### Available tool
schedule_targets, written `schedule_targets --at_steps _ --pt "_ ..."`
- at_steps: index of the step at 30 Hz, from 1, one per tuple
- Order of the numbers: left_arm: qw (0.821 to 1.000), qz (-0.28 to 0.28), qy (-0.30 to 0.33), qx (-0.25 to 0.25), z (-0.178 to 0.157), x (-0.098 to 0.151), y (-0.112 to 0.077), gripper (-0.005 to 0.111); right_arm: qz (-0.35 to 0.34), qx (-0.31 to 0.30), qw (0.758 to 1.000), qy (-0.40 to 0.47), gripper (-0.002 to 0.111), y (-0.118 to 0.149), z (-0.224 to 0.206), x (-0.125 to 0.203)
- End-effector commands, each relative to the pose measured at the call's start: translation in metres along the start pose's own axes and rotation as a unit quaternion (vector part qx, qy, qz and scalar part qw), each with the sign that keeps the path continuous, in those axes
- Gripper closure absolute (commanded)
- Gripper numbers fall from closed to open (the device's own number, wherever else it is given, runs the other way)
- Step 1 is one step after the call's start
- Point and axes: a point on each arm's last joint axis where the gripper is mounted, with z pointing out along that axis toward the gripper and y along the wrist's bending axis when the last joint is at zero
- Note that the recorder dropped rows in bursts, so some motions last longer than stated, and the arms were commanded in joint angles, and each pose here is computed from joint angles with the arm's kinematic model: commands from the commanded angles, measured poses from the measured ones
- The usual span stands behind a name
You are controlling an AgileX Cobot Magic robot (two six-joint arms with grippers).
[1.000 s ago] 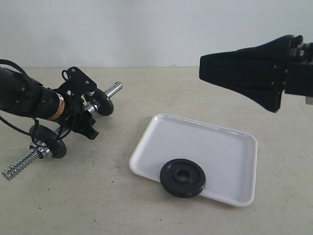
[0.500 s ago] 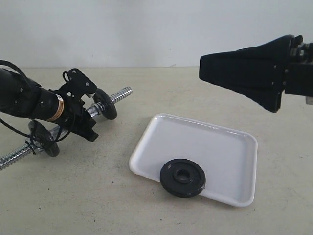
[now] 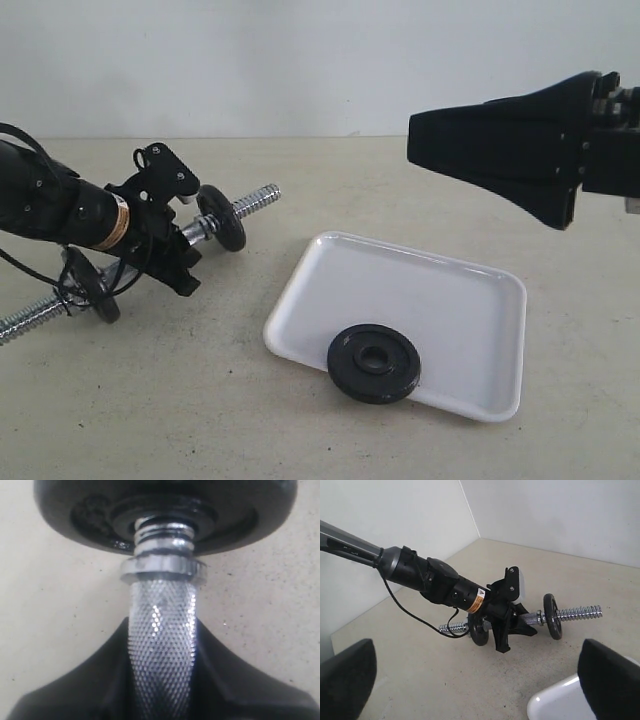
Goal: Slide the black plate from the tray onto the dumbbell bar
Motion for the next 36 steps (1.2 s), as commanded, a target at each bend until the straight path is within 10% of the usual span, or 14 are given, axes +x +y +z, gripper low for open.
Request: schedule_targets --at_steps 1,7,22,36 --pt "0.995 0.005 -0.036 0.088 -0.008 -0.005 -0.020 0.102 -0.006 0.002 1.000 -0.001 0.003 -0.001 0.000 -0.001" --pt "0.964 0.090 -0.142 0.206 -0.037 -0.029 -0.040 0.102 -0.006 0.002 1.000 -0.001 0.003 -0.001 0.000 -0.001" --pt "0.956 0.087 -0.160 0.231 -0.044 -0.034 -0.044 0.102 -0.007 -0.002 1.000 0.001 0.003 0.000 0.000 -0.001" --pt "0.886 0.102 -0.251 0.375 -0.078 -0.048 -0.066 0.102 -0.009 -0.003 1.000 0.005 0.003 0.000 0.000 0.000"
